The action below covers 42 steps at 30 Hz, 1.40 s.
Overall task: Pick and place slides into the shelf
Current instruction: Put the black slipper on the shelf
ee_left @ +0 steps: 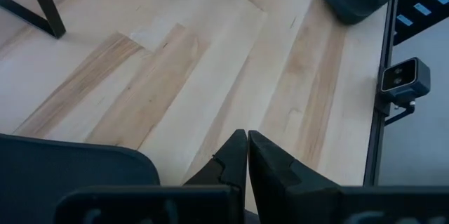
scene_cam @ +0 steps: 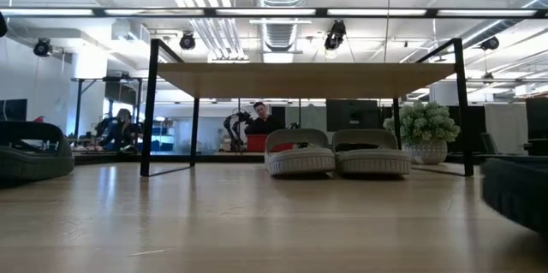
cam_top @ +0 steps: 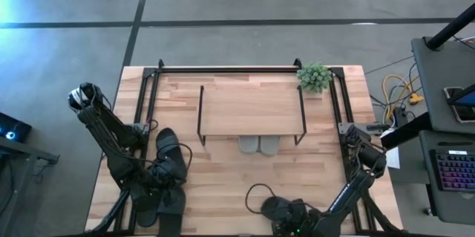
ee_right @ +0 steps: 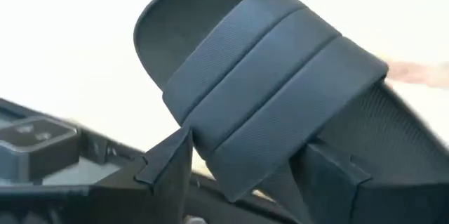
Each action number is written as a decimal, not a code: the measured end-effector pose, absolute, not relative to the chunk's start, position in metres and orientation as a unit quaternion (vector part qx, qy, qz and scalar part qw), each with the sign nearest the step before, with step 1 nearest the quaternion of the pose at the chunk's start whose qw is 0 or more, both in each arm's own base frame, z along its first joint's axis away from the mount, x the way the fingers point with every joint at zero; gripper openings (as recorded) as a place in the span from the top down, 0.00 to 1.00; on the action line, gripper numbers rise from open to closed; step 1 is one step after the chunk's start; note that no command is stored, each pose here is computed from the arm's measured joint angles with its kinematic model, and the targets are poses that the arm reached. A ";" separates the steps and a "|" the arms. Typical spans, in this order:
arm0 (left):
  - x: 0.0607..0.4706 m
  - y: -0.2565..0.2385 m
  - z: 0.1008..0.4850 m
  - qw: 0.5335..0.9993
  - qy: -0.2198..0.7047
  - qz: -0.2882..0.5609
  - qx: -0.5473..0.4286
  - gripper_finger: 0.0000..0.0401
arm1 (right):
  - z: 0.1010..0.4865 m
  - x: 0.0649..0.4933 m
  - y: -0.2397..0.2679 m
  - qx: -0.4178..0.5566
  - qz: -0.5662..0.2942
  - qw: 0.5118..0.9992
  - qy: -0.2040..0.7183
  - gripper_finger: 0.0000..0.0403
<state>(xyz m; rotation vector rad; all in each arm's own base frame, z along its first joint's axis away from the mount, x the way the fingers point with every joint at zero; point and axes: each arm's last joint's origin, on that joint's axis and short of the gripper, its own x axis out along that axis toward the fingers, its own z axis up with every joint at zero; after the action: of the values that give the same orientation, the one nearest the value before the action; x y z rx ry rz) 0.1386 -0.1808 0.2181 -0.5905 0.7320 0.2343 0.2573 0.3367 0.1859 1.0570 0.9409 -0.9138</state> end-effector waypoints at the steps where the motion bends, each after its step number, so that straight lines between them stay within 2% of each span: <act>1: 0.139 -0.181 0.218 0.885 0.352 0.113 -0.284 1.00 | 0.186 0.258 0.336 0.467 -0.406 0.669 0.413 0.48; 4: 0.139 -0.181 0.218 0.885 0.352 0.113 -0.284 1.00 | 0.184 0.259 0.333 0.464 -0.409 0.674 0.403 0.57; 10: 0.139 -0.181 0.218 0.885 0.352 0.113 -0.284 1.00 | 0.178 0.263 0.323 0.456 -0.422 0.680 0.389 0.86; 13: 0.139 -0.181 0.218 0.884 0.354 0.111 -0.284 1.00 | 0.177 0.267 0.319 0.452 -0.427 0.681 0.386 0.96; 18: 0.139 -0.181 0.218 0.882 0.357 0.109 -0.286 1.00 | 0.188 0.277 0.316 0.457 -0.417 0.705 0.348 0.97; 23: 0.139 -0.181 0.218 0.882 0.357 0.108 -0.287 1.00 | 0.234 0.301 0.298 0.474 -0.411 0.748 0.219 0.98; 28: 0.139 -0.182 0.218 0.882 0.357 0.108 -0.288 1.00 | 0.282 0.325 0.252 0.424 -0.448 0.783 0.073 0.97; 33: 0.139 -0.183 0.219 0.882 0.354 0.104 -0.295 1.00 | 0.317 0.349 0.195 0.397 -0.500 0.769 0.024 0.97; 42: 0.140 -0.184 0.220 0.881 0.350 0.099 -0.302 1.00 | 0.311 0.365 0.128 0.380 -0.571 0.728 -0.015 0.97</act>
<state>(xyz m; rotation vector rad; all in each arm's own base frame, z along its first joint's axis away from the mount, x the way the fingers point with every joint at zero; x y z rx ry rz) 0.1401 -0.1839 0.2199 -0.6292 0.7297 0.2072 0.3647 0.1275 0.3106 0.8369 -0.0329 -1.2583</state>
